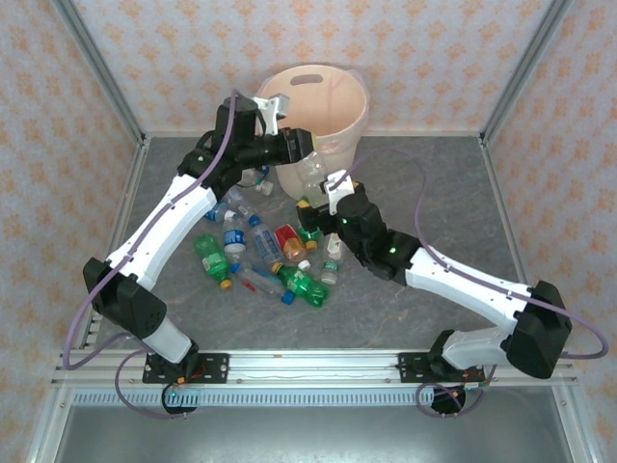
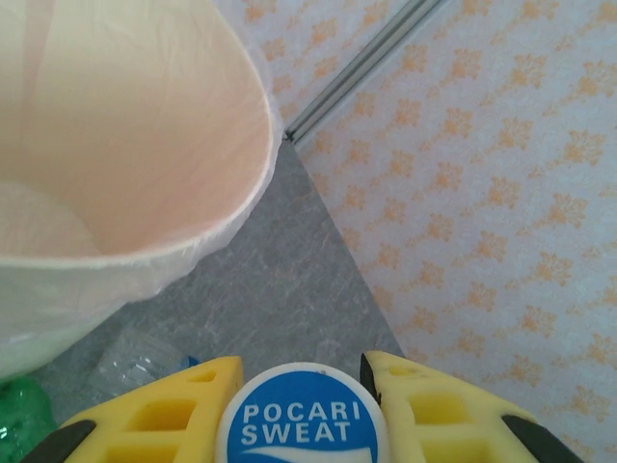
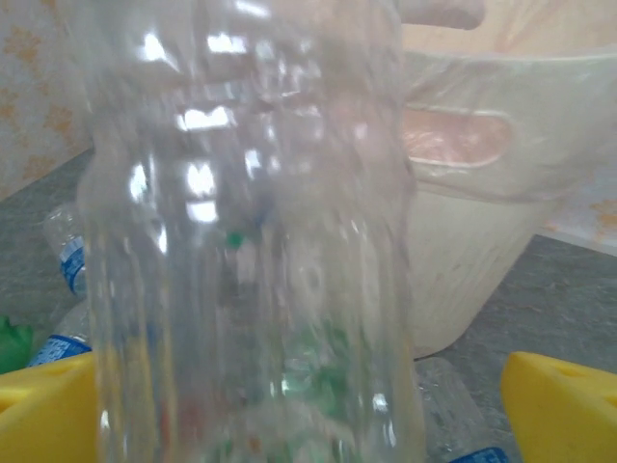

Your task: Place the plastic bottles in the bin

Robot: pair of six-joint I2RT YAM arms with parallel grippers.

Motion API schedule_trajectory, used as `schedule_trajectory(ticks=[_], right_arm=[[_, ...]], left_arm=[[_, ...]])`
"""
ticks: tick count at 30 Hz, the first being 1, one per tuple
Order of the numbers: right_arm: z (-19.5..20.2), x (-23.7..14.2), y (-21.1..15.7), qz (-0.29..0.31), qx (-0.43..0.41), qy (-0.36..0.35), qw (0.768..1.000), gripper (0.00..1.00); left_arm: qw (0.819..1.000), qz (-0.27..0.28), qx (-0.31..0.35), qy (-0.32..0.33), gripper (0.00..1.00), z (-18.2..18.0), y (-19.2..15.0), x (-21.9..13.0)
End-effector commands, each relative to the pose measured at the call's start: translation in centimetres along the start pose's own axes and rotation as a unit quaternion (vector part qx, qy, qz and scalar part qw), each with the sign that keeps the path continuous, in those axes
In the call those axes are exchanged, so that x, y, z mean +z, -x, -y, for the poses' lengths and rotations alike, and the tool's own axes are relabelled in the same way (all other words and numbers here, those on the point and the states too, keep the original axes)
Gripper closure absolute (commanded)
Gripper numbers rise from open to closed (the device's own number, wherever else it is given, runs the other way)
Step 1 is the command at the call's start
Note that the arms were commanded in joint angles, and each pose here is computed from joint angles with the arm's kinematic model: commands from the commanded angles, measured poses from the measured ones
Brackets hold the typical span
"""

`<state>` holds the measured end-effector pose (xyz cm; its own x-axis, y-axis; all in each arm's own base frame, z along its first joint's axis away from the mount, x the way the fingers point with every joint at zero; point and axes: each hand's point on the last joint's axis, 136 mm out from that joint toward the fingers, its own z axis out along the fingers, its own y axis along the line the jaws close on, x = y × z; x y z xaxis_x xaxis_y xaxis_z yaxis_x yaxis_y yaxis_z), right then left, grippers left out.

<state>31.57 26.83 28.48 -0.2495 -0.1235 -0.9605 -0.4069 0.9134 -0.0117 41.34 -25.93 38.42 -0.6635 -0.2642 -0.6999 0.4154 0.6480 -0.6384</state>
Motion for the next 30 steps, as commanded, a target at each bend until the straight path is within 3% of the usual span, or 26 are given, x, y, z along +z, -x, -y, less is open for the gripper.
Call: schedule_trajectory(ticks=[1,7,14,21,30], right_arm=[[2.3,-1.5,1.5,0.036,0.035,-0.053,0.997,0.00],[5.4,-4.1,3.1,0.073,0.076,-0.104,0.989,0.00],[8.8,-6.2,3.8,0.095,0.127,-0.145,0.977,0.00],[10.6,-7.3,3.3,0.115,0.170,-0.155,0.966,0.00],[11.5,-7.9,2.3,0.112,0.184,-0.171,0.961,0.00]], left_arm=[[0.999,0.031,0.011,0.006,0.82,0.2,2.4,0.2],[0.994,0.105,-0.007,0.011,0.82,-1.2,8.1,-0.1],[0.975,0.212,-0.050,0.038,0.81,-4.8,14.9,-1.1],[0.954,0.273,-0.077,0.100,0.81,-8.2,17.0,-1.5],[0.952,0.289,-0.096,0.003,0.81,-4.6,18.6,-1.9]])
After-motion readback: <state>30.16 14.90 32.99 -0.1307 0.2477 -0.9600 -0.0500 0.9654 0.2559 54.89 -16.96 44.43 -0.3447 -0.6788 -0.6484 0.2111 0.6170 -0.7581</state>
